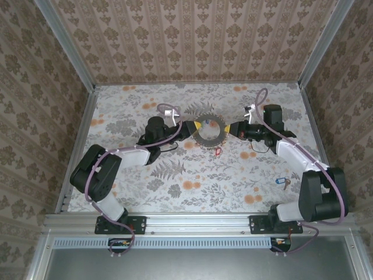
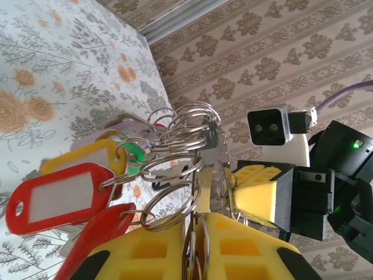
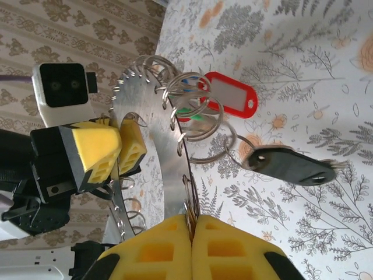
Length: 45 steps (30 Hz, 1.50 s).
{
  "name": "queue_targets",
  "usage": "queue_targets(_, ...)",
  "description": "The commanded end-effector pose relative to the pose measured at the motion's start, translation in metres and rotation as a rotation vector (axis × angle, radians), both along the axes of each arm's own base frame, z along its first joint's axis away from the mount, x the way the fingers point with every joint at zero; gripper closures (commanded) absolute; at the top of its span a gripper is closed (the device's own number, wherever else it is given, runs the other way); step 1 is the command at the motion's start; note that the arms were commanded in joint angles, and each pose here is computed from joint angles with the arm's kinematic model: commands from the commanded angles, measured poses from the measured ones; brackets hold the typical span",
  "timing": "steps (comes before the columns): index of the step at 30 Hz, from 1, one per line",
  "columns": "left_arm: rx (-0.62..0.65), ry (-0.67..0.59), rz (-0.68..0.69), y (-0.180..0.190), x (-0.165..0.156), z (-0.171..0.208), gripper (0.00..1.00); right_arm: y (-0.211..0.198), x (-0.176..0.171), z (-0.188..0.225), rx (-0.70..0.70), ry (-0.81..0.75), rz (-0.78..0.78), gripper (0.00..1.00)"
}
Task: Put the keys on the keyring
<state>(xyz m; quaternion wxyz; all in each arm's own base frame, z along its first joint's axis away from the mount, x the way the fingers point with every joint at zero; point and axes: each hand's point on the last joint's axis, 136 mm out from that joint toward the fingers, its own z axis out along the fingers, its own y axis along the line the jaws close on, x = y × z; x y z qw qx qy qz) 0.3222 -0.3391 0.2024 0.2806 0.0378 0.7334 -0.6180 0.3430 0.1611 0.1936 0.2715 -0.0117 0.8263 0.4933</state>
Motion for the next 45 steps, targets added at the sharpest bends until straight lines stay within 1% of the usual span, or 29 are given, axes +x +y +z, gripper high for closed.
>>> queue_targets(1,-0.064,-0.118,0.003,0.005,0.003,0.046,1.0,0.0,-0.008,0.039,-0.027,-0.129,0.023,0.86)
queue_targets(3,-0.07,-0.157,-0.009,0.008,0.001,0.062,1.0,-0.008,-0.009,0.044,-0.079,-0.165,-0.017,0.76)
queue_targets(8,-0.068,-0.281,-0.092,0.011,-0.015,0.107,1.0,-0.035,-0.015,0.07,-0.228,-0.323,-0.167,0.59)
queue_targets(10,-0.051,-0.336,-0.121,0.011,-0.022,0.123,1.0,-0.042,-0.019,0.083,-0.267,-0.415,-0.199,0.56)
queue_targets(12,-0.04,-0.39,-0.145,0.012,-0.029,0.138,1.0,-0.041,-0.028,0.096,-0.273,-0.531,-0.183,0.54)
queue_targets(14,-0.035,-0.439,-0.158,0.014,-0.036,0.152,1.0,-0.04,-0.037,0.104,-0.278,-0.639,-0.177,0.53)
queue_targets(17,-0.021,-0.494,-0.178,0.016,-0.042,0.166,1.0,-0.037,-0.053,0.115,-0.287,-0.813,-0.158,0.51)
queue_targets(21,-0.029,-0.546,-0.189,0.017,-0.046,0.18,1.0,-0.023,-0.077,0.119,-0.32,-1.043,-0.055,0.54)
queue_targets(25,-0.033,-0.588,-0.196,0.019,-0.05,0.189,1.0,-0.003,-0.096,0.112,-0.429,-1.207,0.066,0.64)
queue_targets(28,-0.026,-0.605,-0.188,0.021,-0.051,0.192,1.0,0.001,-0.098,0.113,-0.486,-1.281,0.053,0.7)
queue_targets(31,-0.026,-0.618,-0.18,0.023,-0.05,0.196,1.0,0.005,-0.098,0.118,-0.497,-1.331,0.035,0.77)
queue_targets(36,-0.027,-0.629,-0.175,0.024,-0.051,0.2,1.0,0.02,-0.102,0.111,-0.546,-1.411,0.09,0.78)
queue_targets(42,-0.03,-0.63,-0.169,0.026,-0.052,0.202,1.0,0.03,-0.101,0.107,-0.559,-1.447,0.104,0.78)
queue_targets(45,-0.031,-0.627,-0.171,0.025,-0.053,0.201,1.0,0.034,-0.098,0.103,-0.563,-1.441,0.111,0.73)
